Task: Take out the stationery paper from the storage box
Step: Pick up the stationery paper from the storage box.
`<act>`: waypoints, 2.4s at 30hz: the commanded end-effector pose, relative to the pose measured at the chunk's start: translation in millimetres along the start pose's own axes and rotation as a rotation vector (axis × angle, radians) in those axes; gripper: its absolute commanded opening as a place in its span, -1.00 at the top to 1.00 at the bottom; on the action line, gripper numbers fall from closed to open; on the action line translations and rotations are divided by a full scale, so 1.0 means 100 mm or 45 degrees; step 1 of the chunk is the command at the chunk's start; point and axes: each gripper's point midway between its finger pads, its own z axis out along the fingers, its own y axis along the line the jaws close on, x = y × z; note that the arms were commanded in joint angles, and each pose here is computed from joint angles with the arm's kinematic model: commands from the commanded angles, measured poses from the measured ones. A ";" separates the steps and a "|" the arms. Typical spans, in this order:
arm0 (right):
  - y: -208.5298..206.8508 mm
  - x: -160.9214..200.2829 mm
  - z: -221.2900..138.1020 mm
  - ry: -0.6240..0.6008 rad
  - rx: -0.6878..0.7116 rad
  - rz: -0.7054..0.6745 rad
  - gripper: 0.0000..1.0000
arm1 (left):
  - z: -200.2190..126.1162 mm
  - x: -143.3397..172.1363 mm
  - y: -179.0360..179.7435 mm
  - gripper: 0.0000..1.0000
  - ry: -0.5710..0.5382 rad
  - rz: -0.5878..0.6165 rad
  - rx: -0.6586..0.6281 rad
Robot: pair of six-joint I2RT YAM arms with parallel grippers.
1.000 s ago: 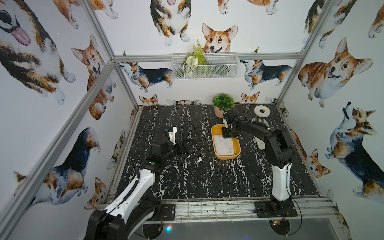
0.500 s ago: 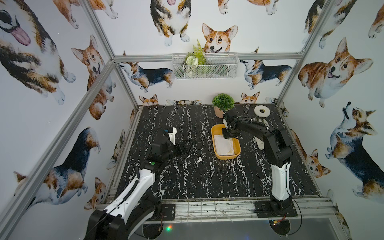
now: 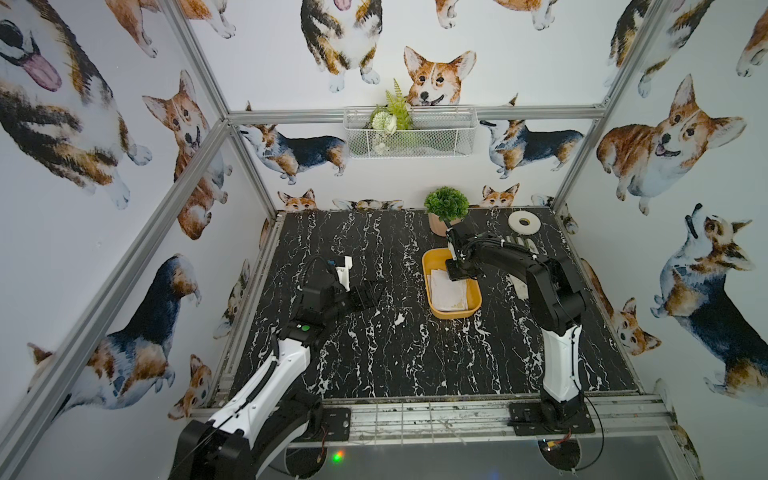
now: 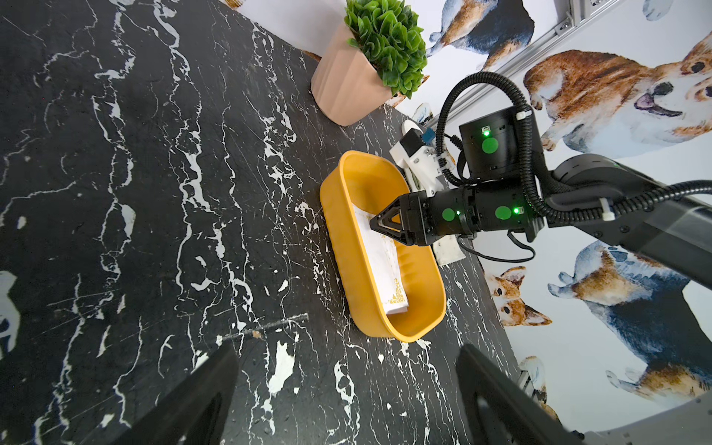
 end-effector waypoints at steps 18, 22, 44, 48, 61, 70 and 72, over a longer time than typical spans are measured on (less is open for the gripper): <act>-0.06 0.15 0.09 0.079 0.159 -0.101 0.04 | 0.00 0.02 0.04 -0.84 -0.003 -0.003 -0.010; -0.05 0.22 0.15 0.108 0.152 -0.095 0.04 | 0.00 0.02 0.05 -0.84 -0.003 -0.005 -0.012; -0.01 0.19 -0.04 0.038 0.131 -0.073 0.99 | -0.03 0.00 0.06 -0.84 -0.016 -0.010 -0.019; 0.03 0.04 -0.32 -0.056 0.105 -0.052 1.00 | -0.05 -0.03 0.02 -0.84 -0.015 -0.006 -0.013; 0.30 -0.27 -1.80 -0.465 -0.234 0.093 1.00 | 0.08 -0.32 -0.46 -0.87 -0.105 -0.087 0.352; 0.43 -0.26 -2.76 -0.702 -0.526 0.205 1.00 | 0.38 -0.32 -0.70 -0.84 -0.065 -0.122 0.537; 0.46 -0.26 -2.87 -0.726 -0.571 0.216 1.00 | 0.43 -0.30 -0.80 -0.83 -0.051 -0.120 0.578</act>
